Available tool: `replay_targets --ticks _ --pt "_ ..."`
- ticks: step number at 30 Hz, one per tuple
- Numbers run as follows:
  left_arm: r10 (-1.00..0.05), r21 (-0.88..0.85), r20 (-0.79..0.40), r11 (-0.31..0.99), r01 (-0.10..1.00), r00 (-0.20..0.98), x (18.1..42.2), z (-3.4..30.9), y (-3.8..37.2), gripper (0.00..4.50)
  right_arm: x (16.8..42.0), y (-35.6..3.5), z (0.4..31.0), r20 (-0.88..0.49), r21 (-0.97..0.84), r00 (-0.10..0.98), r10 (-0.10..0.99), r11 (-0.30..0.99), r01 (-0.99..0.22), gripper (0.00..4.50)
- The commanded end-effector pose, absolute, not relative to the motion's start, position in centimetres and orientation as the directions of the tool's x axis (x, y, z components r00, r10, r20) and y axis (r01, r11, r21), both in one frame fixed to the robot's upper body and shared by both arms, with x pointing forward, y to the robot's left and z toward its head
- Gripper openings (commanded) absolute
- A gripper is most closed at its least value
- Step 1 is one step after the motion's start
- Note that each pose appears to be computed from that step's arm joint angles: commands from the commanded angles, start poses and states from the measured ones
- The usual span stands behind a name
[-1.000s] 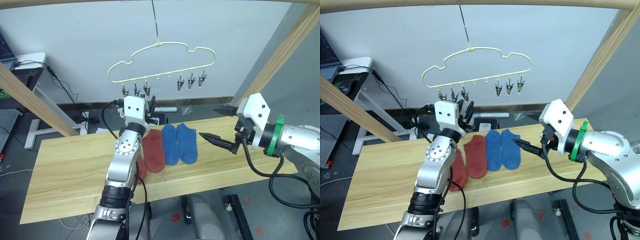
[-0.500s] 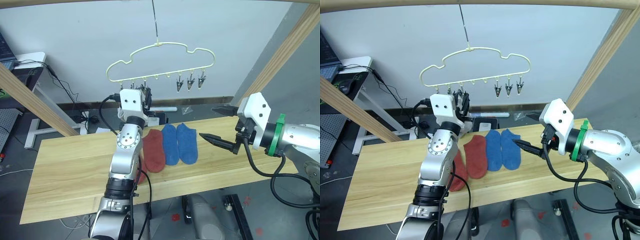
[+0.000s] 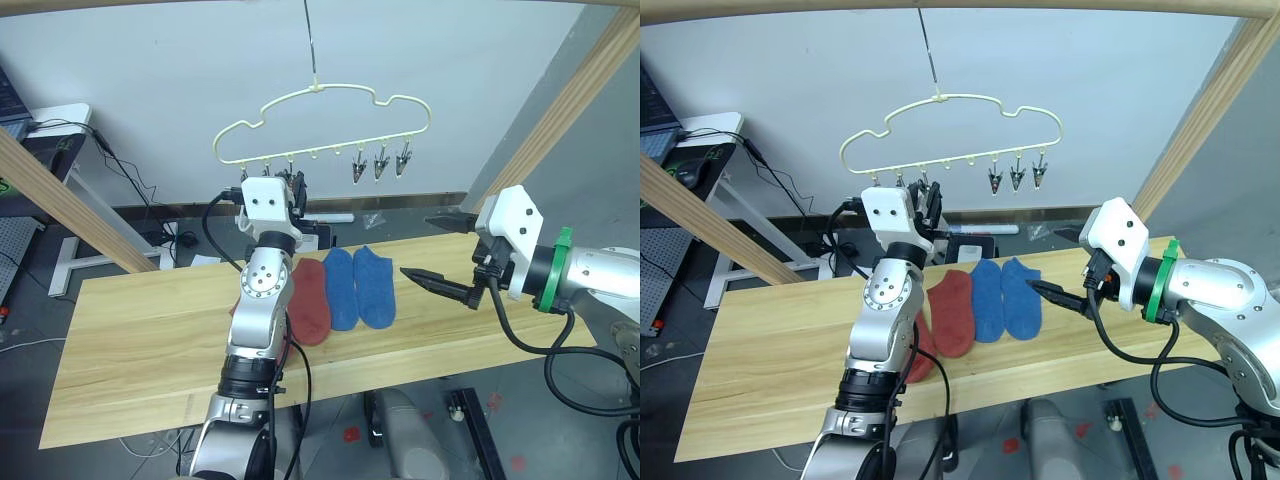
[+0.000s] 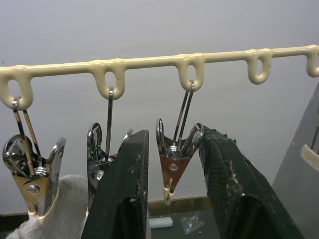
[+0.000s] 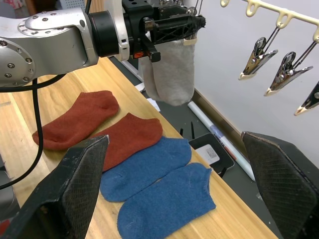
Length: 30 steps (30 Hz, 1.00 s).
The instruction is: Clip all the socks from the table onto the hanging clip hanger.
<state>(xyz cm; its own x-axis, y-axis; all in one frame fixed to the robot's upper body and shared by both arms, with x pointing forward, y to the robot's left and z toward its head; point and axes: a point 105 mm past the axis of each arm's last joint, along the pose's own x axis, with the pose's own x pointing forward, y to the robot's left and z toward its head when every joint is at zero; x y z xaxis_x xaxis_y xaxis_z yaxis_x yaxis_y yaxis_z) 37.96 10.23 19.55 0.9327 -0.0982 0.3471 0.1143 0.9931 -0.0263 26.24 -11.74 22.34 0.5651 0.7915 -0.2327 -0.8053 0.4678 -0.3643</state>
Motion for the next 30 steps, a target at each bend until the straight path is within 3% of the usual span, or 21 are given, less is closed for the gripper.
replay_targets --ticks 1,30 --pt "-0.104 -0.042 0.397 0.99 0.132 0.912 37.56 20.93 9.6 1.62 25.9 -11.95 23.47 -0.209 -0.399 0.566 0.797 0.459 -0.794 4.5" --pt "-0.127 -0.082 0.413 0.981 0.175 0.902 37.54 21.75 8.81 1.62 25.83 -11.84 23.32 -0.216 -0.4 0.558 0.801 0.449 -0.799 4.5"
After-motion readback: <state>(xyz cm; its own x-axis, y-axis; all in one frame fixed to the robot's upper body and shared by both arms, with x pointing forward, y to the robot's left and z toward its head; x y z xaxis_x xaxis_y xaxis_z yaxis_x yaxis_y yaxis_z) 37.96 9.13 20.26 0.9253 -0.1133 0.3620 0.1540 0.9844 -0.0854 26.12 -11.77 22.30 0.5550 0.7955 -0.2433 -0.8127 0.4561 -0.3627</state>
